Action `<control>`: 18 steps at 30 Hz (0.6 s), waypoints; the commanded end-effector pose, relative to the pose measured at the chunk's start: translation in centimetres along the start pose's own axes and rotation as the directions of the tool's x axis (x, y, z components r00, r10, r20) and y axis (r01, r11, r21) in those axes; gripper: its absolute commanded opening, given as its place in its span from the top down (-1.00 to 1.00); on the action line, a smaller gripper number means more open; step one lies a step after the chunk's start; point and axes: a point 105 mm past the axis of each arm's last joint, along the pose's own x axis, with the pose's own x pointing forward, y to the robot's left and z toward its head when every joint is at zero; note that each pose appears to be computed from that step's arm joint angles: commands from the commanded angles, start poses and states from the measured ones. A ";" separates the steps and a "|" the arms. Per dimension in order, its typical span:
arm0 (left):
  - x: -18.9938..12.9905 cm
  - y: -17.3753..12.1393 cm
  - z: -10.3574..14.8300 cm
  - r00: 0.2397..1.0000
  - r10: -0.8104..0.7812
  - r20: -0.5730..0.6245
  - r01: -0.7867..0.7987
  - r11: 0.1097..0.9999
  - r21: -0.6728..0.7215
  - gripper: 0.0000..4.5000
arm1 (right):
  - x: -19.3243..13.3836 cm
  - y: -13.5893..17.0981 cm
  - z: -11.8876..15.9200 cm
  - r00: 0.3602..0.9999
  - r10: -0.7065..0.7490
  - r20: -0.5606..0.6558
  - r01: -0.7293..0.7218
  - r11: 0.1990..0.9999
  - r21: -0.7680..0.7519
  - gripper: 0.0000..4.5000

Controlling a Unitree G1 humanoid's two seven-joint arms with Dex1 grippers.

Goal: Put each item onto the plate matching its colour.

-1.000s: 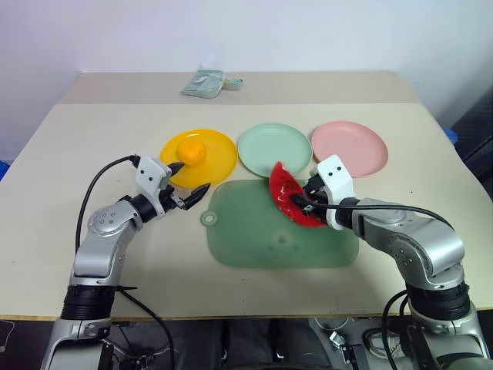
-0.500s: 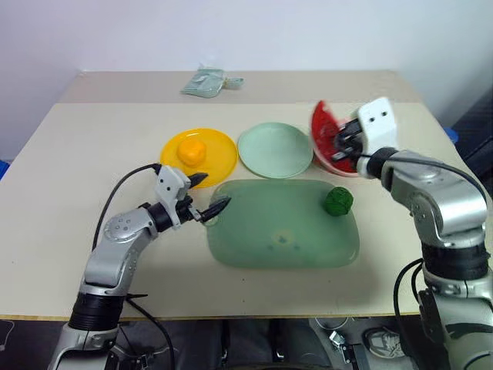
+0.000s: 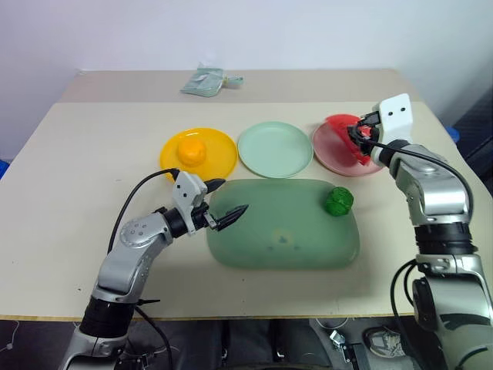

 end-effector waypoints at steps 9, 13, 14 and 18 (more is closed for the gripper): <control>-0.2 -0.2 0.8 0.998 -0.056 0.027 0.054 0.997 0.053 -1.00 | -8.3 4.4 -3.5 0.952 0.282 -0.117 -0.277 0.959 0.058 -0.98; 0.1 -0.4 0.4 0.996 -0.085 0.020 0.084 0.995 0.050 -1.00 | -9.5 5.8 -5.0 0.938 0.310 -0.152 -0.288 0.945 0.153 -0.98; 0.1 -0.4 0.4 0.996 -0.086 0.020 0.085 0.995 0.049 -1.00 | -9.4 6.1 -5.3 0.938 0.310 -0.157 -0.285 0.945 0.162 -0.98; 0.4 -0.4 0.6 0.995 -0.092 0.024 0.090 0.995 0.052 -1.00 | -8.2 5.8 -6.7 0.951 0.245 -0.190 -0.214 0.962 0.171 -0.98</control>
